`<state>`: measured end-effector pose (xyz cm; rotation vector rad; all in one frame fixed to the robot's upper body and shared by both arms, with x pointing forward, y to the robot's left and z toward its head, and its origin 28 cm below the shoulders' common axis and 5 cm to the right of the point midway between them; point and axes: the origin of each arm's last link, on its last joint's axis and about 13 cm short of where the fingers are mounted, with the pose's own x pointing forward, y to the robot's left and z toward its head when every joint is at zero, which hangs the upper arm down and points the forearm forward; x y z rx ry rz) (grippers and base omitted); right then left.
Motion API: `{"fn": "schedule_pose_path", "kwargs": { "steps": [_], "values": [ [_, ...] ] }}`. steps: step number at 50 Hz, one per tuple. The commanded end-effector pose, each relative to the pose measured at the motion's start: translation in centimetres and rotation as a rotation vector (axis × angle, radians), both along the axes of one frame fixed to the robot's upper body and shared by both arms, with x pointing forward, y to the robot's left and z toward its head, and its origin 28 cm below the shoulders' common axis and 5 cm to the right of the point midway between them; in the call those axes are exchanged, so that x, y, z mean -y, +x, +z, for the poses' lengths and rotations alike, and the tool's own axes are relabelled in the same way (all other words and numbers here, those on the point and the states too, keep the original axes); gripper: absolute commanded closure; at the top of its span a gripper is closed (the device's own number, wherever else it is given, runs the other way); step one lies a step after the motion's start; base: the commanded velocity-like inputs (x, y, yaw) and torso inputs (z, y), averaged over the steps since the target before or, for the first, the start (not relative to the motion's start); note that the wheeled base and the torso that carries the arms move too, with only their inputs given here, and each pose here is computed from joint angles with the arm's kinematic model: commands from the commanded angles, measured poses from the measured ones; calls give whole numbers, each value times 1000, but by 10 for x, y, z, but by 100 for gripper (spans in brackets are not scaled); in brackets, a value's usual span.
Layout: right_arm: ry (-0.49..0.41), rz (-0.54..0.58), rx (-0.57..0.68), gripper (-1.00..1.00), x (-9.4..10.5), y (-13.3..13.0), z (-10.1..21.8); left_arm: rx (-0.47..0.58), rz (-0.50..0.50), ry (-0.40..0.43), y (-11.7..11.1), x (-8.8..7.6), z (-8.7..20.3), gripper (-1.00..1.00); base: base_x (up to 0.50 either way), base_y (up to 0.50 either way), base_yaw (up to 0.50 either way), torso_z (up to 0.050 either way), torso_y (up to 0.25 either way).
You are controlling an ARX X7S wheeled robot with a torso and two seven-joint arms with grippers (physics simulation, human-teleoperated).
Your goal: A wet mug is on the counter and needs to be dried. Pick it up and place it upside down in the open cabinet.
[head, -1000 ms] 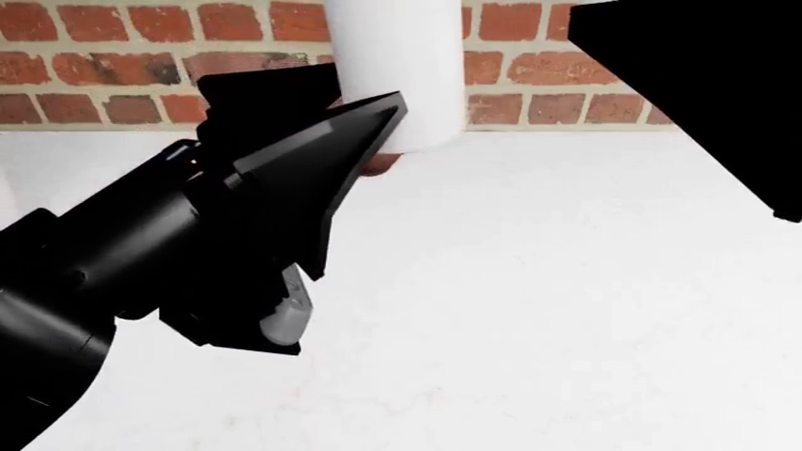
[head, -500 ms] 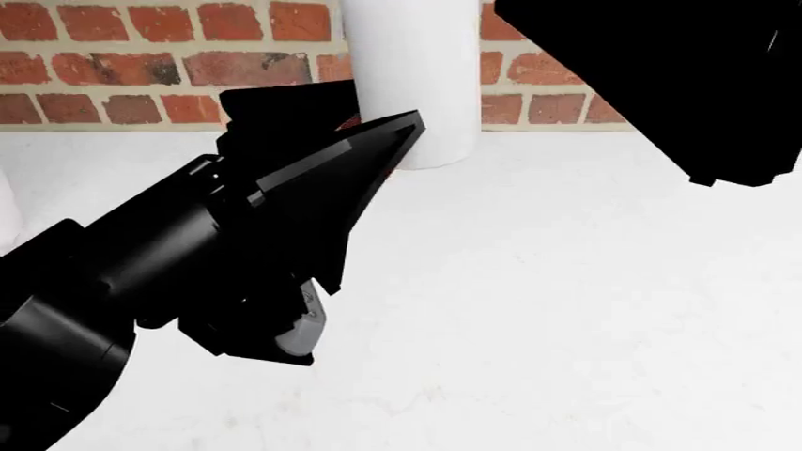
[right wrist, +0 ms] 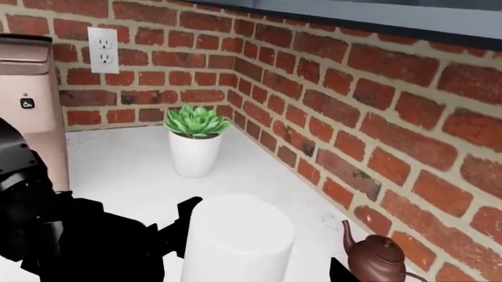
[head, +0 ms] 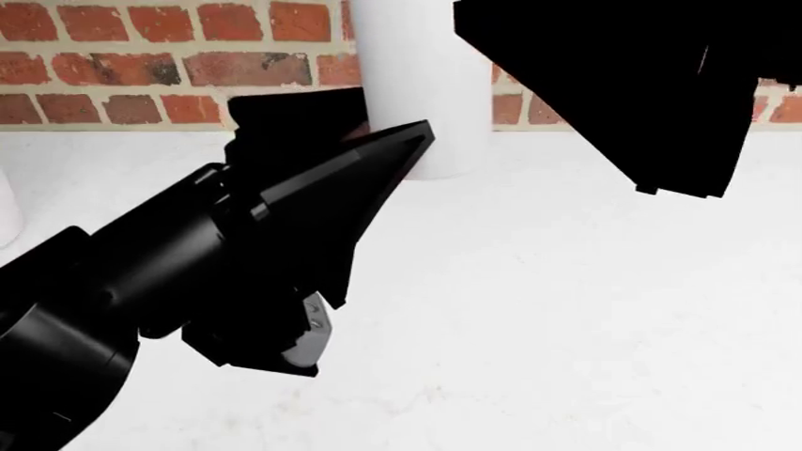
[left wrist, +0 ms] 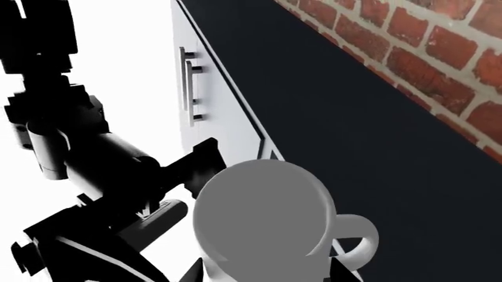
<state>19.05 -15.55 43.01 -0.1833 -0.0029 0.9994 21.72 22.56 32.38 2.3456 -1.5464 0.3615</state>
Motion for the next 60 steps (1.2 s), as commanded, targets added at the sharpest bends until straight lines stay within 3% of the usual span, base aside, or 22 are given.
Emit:
{"fn": "schedule_pose_path", "kwargs": {
  "steps": [1, 29, 30, 42, 52, 53, 60],
  "values": [
    [-2, 9, -11, -100, -2, 8, -7, 7, -40, -17, -4, 2, 2, 100, 0, 0, 0, 0, 0],
    [-2, 91, -98, -100, -15, 27, -39, 32, -122, -44, -12, 12, 0, 100, 0, 0, 0, 0, 0],
    [-4, 91, -102, 100, -15, 27, -40, 36, -123, -47, -12, 12, 2, 100, 0, 0, 0, 0, 0],
    [3, 104, -97, 100, -15, 25, -41, 44, -127, -67, -12, 13, 2, 100, 0, 0, 0, 0, 1],
    [38, 56, -3, 100, -12, 15, -21, 31, -119, -72, -9, 12, -6, 100, 0, 0, 0, 0, 0],
    [36, 48, 5, 100, -11, 13, -18, 30, -117, -73, -8, 12, -6, -100, 0, 0, 0, 0, 0],
    [24, -15, 49, 100, 0, -4, -1, 19, -108, -89, -5, 9, -10, -100, 0, 0, 0, 0, 0]
  ]
}}
